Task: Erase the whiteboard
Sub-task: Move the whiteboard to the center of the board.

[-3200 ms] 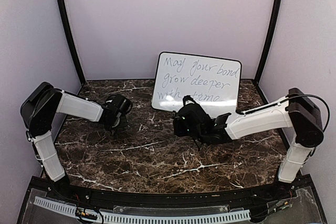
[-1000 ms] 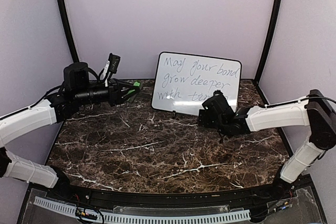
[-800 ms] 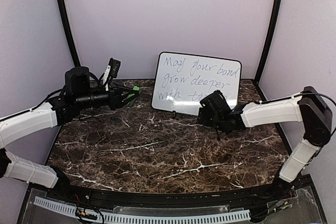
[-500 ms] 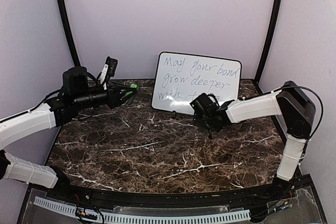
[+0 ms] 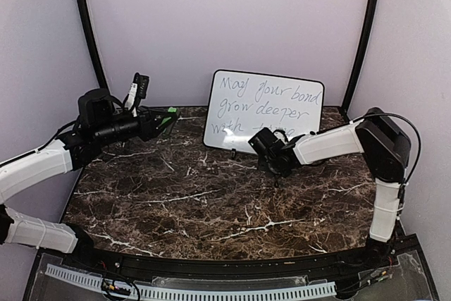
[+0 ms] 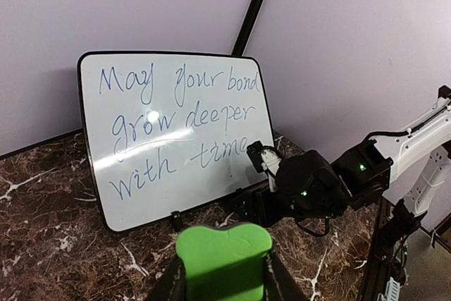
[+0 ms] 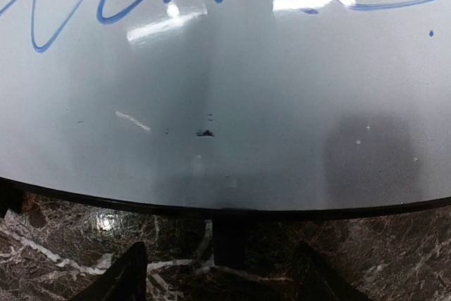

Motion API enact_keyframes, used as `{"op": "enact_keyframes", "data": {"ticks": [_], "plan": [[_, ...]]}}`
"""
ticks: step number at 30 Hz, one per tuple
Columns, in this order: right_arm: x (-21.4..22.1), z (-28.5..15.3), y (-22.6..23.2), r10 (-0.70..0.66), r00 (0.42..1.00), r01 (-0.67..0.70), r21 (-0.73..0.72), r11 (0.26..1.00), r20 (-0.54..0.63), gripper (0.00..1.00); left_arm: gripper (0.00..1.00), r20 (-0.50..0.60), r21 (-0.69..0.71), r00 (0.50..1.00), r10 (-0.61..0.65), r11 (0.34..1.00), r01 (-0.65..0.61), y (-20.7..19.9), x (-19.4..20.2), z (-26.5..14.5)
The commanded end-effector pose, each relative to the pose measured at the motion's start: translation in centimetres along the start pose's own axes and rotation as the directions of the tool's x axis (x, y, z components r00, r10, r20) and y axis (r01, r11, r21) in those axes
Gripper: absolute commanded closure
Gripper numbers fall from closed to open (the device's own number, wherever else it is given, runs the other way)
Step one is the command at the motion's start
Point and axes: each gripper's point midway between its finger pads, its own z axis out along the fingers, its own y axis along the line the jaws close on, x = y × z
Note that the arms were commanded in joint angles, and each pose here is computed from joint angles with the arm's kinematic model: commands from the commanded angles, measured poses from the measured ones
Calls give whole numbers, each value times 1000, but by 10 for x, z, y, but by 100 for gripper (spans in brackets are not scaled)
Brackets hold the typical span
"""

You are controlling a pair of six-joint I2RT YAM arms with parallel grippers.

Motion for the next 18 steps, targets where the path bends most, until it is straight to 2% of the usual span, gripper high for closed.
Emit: {"op": "enact_keyframes", "data": {"ticks": [1,10,18], "plan": [[-5,9,0,8,999,-9,33,999,33,36,69,55,11,998,5,1000,-5,-3,-13,-8],[-8,16,3,-2,997,0,34,999,72,54,69,51,8,999,-17,1000,17,4,-11,-7],[-13,18,2,-24,994,18,61,998,103,62,69,48,8,998,-31,999,31,8,-10,-5]]}}
